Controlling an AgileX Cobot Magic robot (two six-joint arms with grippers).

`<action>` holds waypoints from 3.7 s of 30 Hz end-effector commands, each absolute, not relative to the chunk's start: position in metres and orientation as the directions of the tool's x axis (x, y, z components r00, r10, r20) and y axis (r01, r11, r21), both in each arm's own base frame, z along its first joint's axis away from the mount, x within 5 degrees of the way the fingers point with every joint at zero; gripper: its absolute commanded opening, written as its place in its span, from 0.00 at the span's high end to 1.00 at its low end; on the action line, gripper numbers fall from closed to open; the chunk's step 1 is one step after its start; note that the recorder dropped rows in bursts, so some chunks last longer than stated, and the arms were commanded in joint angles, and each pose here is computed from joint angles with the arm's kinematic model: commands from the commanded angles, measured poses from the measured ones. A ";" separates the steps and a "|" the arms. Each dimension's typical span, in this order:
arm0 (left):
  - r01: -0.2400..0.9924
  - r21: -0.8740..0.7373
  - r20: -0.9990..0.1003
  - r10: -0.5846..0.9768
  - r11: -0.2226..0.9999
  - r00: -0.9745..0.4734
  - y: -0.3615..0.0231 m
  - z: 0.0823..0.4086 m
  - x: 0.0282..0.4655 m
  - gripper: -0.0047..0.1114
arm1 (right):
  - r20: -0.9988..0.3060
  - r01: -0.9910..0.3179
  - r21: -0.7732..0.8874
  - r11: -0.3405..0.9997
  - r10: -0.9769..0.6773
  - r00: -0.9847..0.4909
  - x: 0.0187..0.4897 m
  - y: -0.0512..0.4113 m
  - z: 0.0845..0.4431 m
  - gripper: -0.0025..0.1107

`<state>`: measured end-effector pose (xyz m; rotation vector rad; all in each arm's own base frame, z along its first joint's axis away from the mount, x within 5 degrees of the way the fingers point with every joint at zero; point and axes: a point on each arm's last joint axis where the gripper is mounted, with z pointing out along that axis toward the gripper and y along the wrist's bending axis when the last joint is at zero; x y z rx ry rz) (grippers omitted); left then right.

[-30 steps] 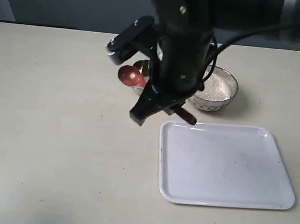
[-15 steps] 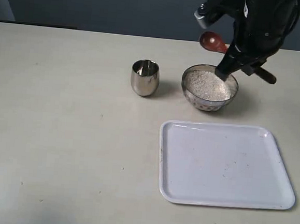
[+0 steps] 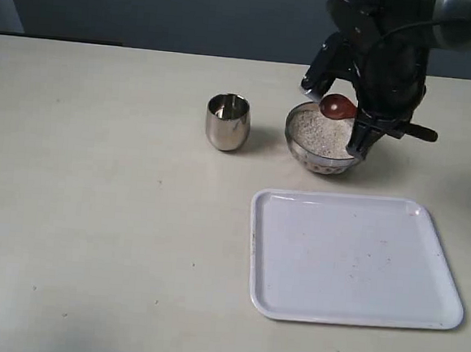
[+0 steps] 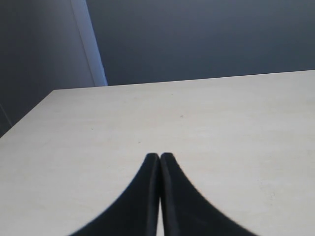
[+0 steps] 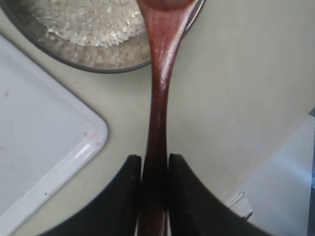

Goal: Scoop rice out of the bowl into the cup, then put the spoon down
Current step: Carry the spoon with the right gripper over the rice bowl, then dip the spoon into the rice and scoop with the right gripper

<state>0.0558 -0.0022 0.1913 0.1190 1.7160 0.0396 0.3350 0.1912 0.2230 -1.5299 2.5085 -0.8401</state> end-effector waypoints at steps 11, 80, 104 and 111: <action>0.059 0.094 -0.987 0.100 0.994 -0.125 -0.002 0.193 0.056 0.96 | 0.262 -0.806 -0.507 0.305 -0.836 -0.482 0.341 0.197 0.202 0.99; 0.059 0.094 -0.987 0.100 0.994 -0.125 -0.002 0.193 0.056 0.96 | 0.148 -0.814 -0.294 0.501 -0.817 -0.557 0.350 0.192 0.186 0.99; 0.059 0.094 -0.987 0.100 0.994 -0.125 -0.002 0.193 0.056 0.96 | 0.087 -0.784 -0.253 0.567 -0.794 -0.602 0.353 0.182 0.196 0.99; 0.059 0.094 -0.987 0.100 0.994 -0.125 -0.002 0.193 0.056 0.96 | 0.066 -0.769 -0.248 0.589 -0.782 -0.620 0.355 0.176 0.202 0.99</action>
